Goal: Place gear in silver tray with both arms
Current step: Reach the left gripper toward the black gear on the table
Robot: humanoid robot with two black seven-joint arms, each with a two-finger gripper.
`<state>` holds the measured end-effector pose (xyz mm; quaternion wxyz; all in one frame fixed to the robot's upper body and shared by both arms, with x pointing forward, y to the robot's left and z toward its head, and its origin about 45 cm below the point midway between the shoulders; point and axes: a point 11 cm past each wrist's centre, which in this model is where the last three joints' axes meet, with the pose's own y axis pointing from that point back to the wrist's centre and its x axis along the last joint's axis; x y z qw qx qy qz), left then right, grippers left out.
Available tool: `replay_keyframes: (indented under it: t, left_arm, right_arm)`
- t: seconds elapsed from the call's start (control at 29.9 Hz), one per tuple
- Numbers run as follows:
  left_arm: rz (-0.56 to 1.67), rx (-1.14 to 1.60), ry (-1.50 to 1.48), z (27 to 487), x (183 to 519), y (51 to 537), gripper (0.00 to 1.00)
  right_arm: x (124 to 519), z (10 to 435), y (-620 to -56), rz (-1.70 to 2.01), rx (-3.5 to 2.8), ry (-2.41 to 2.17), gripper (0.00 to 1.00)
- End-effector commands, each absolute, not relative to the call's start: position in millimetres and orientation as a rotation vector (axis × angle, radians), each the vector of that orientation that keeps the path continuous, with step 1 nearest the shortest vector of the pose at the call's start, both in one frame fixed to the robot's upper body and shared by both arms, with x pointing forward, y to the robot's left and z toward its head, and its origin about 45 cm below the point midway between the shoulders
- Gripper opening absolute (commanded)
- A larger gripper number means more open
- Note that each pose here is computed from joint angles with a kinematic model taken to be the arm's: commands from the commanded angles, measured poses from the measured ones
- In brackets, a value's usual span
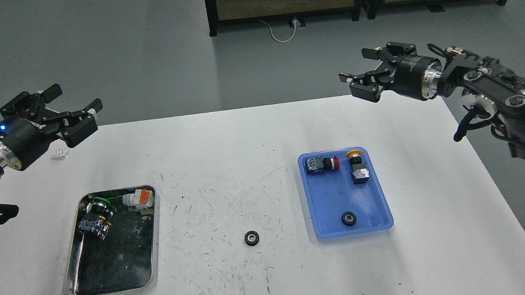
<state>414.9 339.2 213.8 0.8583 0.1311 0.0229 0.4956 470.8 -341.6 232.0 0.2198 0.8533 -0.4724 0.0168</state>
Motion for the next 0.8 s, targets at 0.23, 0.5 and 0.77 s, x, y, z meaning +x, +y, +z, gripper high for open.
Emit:
replay_keyframes:
  t: [0.23,0.5,0.77]
  left_arm:
    - [0.675,0.313,0.074,151,368,209,0.98]
    - [0.535,0.36,0.12,97,315,147,0.99]
    - [0.525,0.413,0.071,67,291,129,0.99]
  right_arm:
    - [475,257,-396,0.086,2.26,-1.508,0.84]
    - [476,263,-405,0.104,2.232,-1.554,0.85]
    - [475,262,-408,0.101,2.222,-1.56,0.85]
